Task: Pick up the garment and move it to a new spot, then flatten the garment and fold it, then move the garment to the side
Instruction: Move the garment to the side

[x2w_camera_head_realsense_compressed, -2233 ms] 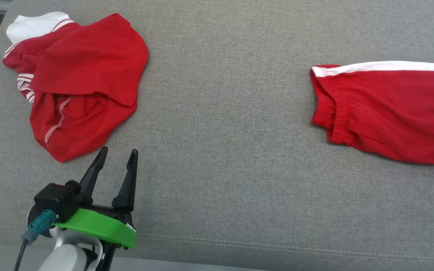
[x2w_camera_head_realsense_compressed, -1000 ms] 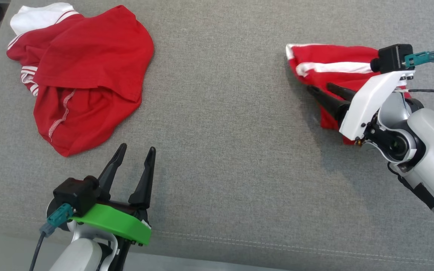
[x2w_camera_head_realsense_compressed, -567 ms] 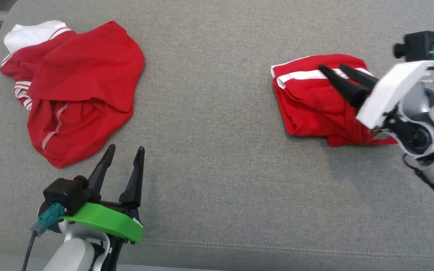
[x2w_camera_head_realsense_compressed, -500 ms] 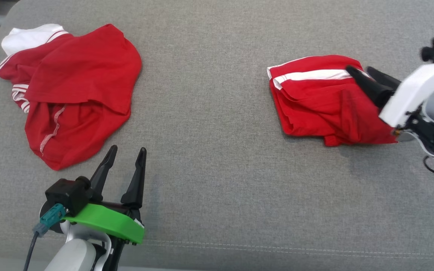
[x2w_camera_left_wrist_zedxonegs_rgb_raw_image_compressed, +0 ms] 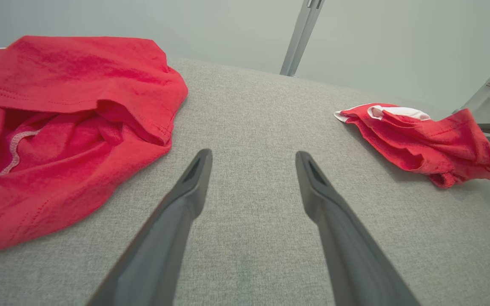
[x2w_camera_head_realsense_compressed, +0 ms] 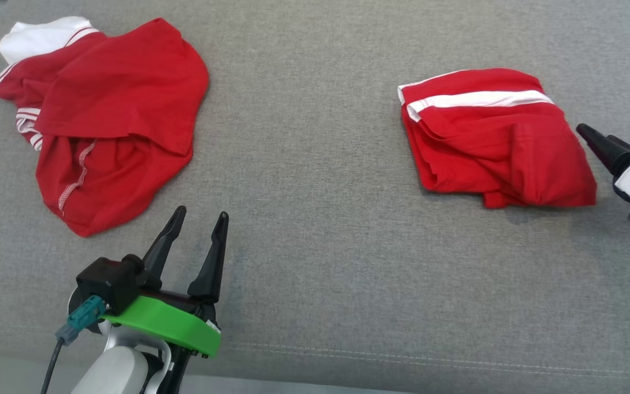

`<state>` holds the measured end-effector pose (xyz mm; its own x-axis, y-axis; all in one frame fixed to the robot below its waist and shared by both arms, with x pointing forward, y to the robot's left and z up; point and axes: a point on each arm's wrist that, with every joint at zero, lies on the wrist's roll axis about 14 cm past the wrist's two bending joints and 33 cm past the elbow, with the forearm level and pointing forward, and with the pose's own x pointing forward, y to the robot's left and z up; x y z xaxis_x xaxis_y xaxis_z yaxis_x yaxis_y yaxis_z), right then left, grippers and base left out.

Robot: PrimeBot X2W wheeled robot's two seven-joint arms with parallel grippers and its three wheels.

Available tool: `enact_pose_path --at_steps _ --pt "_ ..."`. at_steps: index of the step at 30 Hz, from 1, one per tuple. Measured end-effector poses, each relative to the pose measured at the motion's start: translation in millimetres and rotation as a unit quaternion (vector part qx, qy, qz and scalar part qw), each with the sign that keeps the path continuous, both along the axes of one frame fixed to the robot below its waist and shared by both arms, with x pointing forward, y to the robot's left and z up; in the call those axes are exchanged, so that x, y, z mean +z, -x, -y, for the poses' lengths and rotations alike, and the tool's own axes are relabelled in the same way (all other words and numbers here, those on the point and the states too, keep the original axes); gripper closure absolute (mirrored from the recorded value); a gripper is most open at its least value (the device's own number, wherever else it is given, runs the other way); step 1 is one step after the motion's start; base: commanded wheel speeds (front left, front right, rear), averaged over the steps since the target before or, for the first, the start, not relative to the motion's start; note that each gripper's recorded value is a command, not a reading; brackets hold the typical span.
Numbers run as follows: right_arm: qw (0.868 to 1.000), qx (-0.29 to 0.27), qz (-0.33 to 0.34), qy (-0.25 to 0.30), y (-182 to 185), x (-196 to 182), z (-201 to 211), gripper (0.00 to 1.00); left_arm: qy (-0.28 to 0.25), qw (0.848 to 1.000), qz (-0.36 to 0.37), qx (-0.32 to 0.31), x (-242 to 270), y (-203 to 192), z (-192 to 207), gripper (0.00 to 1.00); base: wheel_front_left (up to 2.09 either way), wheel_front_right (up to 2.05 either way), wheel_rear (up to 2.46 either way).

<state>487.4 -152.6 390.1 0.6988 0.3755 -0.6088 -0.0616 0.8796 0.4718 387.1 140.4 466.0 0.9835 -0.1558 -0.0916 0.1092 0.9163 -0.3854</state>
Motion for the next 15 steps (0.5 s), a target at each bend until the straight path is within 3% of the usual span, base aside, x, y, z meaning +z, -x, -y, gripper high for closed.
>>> enact_pose_path --at_steps 11,12,13,15 --pt "0.996 0.018 -0.065 -0.061 -4 -29 -31 0.0 -0.013 0.999 -0.012 0.034 -6 4 -23 0.0 0.0 0.0 0.0" --pt "0.995 0.021 -0.068 -0.067 -4 -31 -34 0.53 -0.014 0.999 -0.012 0.037 -6 4 -25 0.0 0.0 0.0 0.0" --pt "0.995 0.026 -0.071 -0.069 -4 -32 -37 0.97 -0.015 0.999 -0.013 0.041 -6 5 -27 0.0 0.0 0.0 0.0" --pt "0.994 0.034 -0.071 -0.078 -6 -32 -44 1.0 -0.018 0.999 -0.014 0.048 -6 6 -32 0.0 0.0 0.0 0.0"
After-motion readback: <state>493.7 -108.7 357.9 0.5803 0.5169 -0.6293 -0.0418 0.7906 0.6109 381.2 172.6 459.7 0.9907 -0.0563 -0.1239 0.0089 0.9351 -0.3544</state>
